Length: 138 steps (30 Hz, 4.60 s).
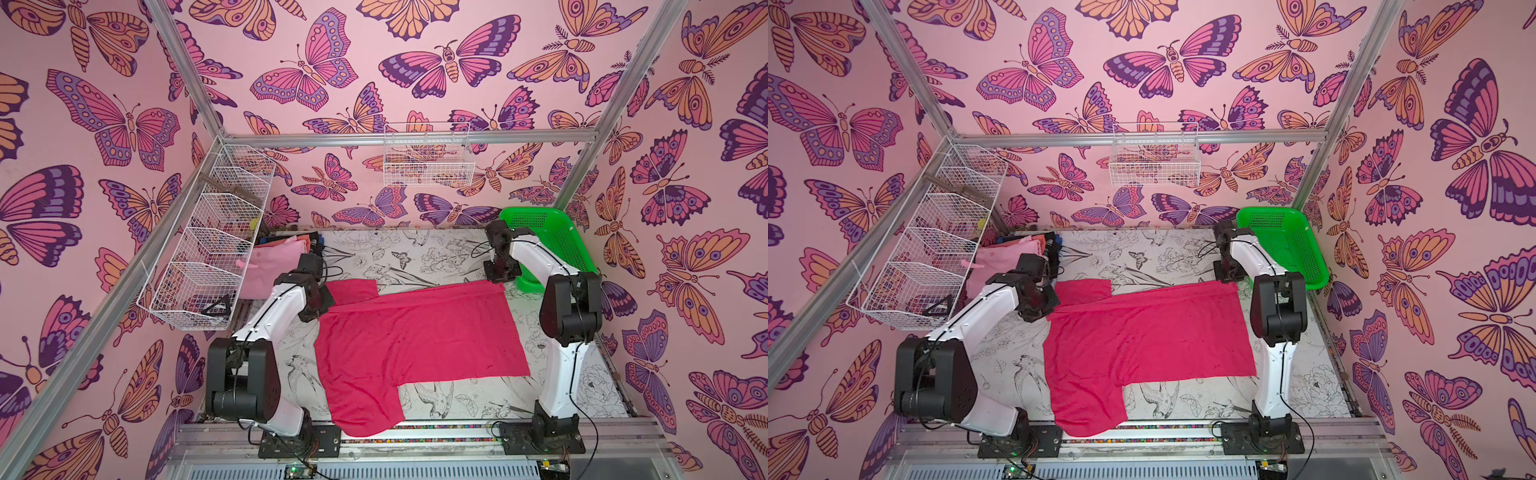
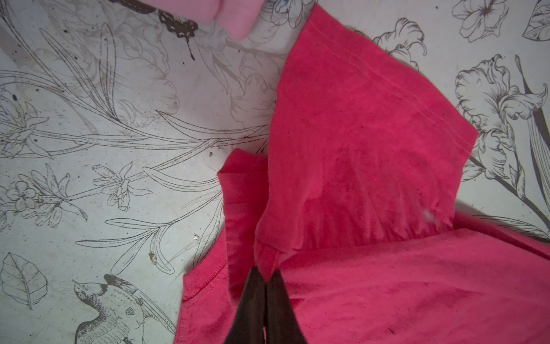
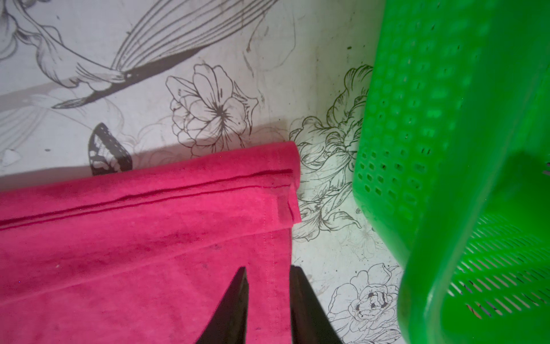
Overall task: Fold and stack t-shirts
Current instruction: Fold the T-shirt.
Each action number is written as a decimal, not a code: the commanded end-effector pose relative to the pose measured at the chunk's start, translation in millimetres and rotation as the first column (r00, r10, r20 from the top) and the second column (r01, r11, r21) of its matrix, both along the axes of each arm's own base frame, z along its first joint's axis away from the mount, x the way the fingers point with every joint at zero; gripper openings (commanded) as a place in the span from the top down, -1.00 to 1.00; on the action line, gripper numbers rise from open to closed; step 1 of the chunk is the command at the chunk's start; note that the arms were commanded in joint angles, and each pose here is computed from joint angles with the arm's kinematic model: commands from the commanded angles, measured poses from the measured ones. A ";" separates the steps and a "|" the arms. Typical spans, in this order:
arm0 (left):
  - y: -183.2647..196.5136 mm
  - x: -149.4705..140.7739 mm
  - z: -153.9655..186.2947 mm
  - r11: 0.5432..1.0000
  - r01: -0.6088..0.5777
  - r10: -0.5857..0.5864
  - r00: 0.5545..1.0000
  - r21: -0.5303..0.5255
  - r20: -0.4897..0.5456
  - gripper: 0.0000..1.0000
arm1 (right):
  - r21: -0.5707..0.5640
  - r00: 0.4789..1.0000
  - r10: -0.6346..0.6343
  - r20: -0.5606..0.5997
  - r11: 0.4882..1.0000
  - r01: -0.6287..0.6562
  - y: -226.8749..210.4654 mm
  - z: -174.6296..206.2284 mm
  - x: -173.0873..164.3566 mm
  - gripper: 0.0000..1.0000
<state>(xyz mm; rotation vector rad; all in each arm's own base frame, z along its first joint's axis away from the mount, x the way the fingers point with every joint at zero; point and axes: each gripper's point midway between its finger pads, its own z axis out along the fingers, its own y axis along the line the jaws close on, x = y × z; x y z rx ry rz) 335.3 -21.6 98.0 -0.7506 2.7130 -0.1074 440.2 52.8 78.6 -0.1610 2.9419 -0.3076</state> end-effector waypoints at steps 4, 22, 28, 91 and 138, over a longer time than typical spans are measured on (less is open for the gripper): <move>6.4 -3.9 3.3 1.000 -0.008 0.007 1.000 0.028 0.009 0.99 | -0.054 1.000 -0.029 0.006 0.998 0.030 -6.5 9.5 0.0 0.40; 9.6 -0.6 3.3 0.999 -0.014 0.014 1.000 0.036 0.010 0.95 | -0.031 0.999 -0.017 0.033 0.999 0.018 -3.8 21.3 -1.1 0.39; 7.9 0.8 -2.7 1.000 -0.014 0.015 1.000 0.026 -0.003 0.93 | -0.009 0.999 -0.021 0.032 1.000 0.021 0.1 20.9 -2.7 0.38; 7.4 21.0 14.4 0.998 -0.046 0.051 0.995 -0.051 0.087 -0.05 | 0.000 0.998 0.050 0.044 0.999 -0.050 37.3 70.6 -52.0 0.36; 27.7 134.3 -96.3 0.993 -0.086 0.081 0.995 -0.076 -0.061 0.04 | 0.071 0.993 0.088 0.074 0.993 -0.094 74.7 64.7 -27.7 0.36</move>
